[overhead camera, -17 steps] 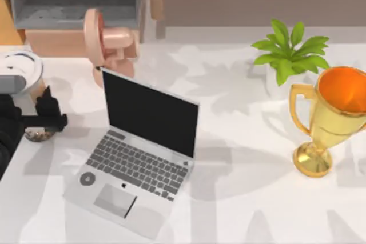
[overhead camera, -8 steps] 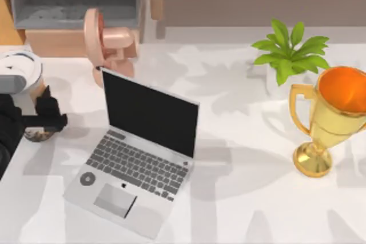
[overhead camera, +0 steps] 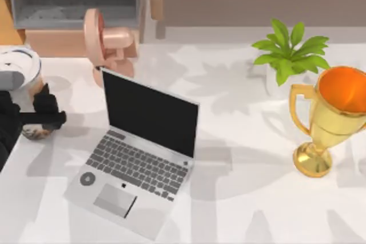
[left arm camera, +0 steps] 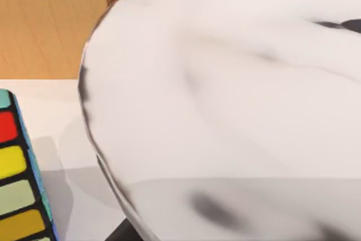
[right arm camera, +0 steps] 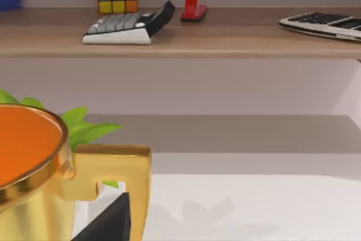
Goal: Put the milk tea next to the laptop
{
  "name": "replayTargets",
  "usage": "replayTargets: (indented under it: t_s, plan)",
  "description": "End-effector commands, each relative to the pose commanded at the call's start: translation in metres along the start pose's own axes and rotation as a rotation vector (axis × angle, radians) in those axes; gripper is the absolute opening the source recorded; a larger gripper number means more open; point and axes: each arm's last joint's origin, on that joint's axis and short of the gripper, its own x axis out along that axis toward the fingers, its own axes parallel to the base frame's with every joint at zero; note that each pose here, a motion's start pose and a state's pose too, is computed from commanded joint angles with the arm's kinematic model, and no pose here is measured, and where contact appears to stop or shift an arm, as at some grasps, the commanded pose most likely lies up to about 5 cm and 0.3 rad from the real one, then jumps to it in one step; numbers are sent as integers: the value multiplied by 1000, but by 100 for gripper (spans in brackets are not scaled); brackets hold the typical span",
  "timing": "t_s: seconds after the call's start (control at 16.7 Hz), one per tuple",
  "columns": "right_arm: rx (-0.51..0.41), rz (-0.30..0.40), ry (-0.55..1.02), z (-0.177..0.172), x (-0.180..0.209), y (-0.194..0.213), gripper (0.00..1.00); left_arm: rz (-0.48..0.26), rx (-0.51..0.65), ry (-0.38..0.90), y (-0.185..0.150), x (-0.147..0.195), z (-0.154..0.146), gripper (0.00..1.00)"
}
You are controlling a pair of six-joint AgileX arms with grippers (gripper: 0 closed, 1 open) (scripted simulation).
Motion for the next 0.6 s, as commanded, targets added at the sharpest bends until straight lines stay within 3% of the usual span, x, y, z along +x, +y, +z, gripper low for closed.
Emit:
replayTargets:
  t_s: [0.3,0.6]
  plan:
    - [0,0,0,0,0,0,100,3,-1,-19,-1,1,4,0]
    - [0,0,0,0,0,0,100,34,-61,-191,-26,8,57,0]
